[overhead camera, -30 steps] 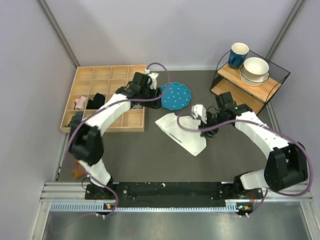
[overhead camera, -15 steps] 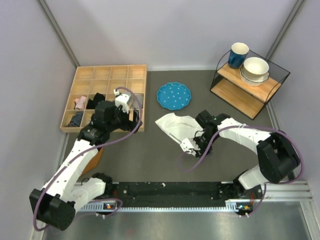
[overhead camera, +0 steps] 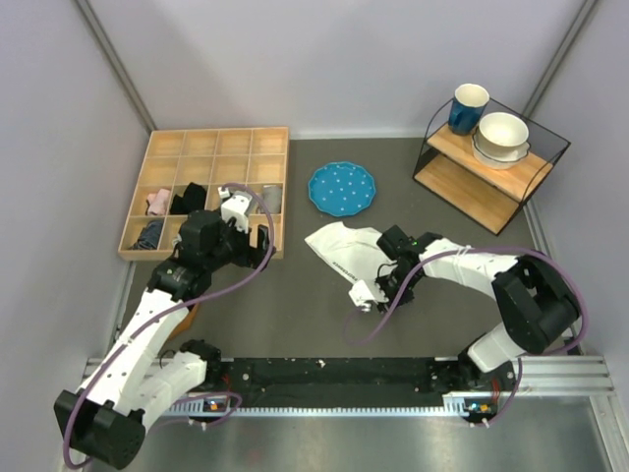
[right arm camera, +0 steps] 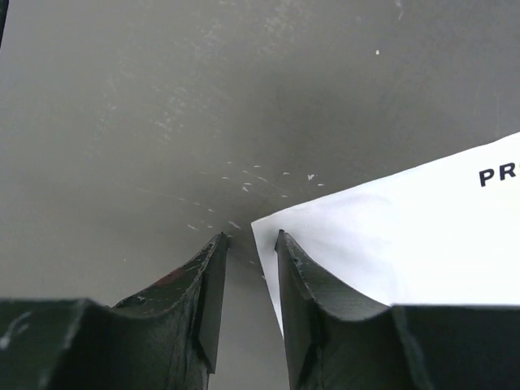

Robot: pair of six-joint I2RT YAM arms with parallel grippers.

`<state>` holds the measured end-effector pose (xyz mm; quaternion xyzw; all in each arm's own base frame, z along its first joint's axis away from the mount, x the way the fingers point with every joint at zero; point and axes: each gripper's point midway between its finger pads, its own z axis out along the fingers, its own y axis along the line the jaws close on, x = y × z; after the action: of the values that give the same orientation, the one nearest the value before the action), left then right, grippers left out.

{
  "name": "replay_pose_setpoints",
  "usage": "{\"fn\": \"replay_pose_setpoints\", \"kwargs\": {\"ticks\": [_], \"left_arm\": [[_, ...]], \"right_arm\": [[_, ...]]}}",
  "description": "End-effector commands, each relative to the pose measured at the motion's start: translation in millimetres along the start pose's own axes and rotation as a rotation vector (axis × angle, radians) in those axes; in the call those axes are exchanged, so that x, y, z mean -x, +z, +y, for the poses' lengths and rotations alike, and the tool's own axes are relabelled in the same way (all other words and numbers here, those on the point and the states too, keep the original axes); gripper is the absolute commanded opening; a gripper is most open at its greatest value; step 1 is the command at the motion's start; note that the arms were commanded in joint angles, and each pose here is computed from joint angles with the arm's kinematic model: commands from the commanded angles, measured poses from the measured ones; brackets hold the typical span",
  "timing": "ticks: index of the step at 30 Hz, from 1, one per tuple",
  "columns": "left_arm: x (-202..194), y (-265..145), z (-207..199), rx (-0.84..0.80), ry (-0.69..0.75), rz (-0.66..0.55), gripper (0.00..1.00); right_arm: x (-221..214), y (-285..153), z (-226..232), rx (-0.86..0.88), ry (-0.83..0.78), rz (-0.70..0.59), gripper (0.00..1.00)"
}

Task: Roll the underwear
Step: Flatten out the underwear at the center of the board, then move the underwear to the center of the board.

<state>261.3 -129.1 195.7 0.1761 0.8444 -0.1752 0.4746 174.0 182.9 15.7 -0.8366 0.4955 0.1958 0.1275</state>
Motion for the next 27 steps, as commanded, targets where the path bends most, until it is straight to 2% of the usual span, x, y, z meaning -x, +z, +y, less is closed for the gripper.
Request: {"fn": "replay_pose_setpoints", "kwargs": {"ticks": [1,5,8,14,17,21,24,26,27], "left_arm": [[13.4,-4.5,0.6,0.007,0.021,-0.063,0.88],[12.6,-4.8,0.0,0.004,0.021,-0.062,0.88],[12.5,-4.8,-1.1,-0.002,0.021,-0.062,0.88],[11.2,-3.3,-5.3,-0.028,0.02,-0.057,0.87],[10.0,-1.5,-10.4,-0.059,0.018,-0.055,0.88],[2.0,4.3,-21.6,-0.13,0.003,-0.018,0.87],[-3.9,9.0,-30.8,-0.188,-0.013,0.012,0.87],[-6.6,12.2,-35.7,-0.22,-0.025,0.026,0.86],[-11.1,15.6,-38.9,-0.24,-0.047,0.047,0.86]], "right_arm": [[0.4,12.5,-2.9,-0.019,0.007,0.005,0.28],[-1.1,14.7,-4.1,-0.02,0.055,0.012,0.09],[0.2,16.0,0.8,-0.011,0.08,0.009,0.0],[34.9,18.7,35.6,0.105,0.049,-0.055,0.0],[68.5,19.4,48.1,0.168,0.023,-0.114,0.0],[115.8,15.4,42.9,0.204,-0.001,-0.211,0.0],[128.3,9.9,32.6,0.2,0.056,-0.215,0.15],[130.5,-3.3,23.4,0.153,0.104,-0.226,0.29],[129.6,-9.9,18.0,0.127,0.124,-0.238,0.32]]}}
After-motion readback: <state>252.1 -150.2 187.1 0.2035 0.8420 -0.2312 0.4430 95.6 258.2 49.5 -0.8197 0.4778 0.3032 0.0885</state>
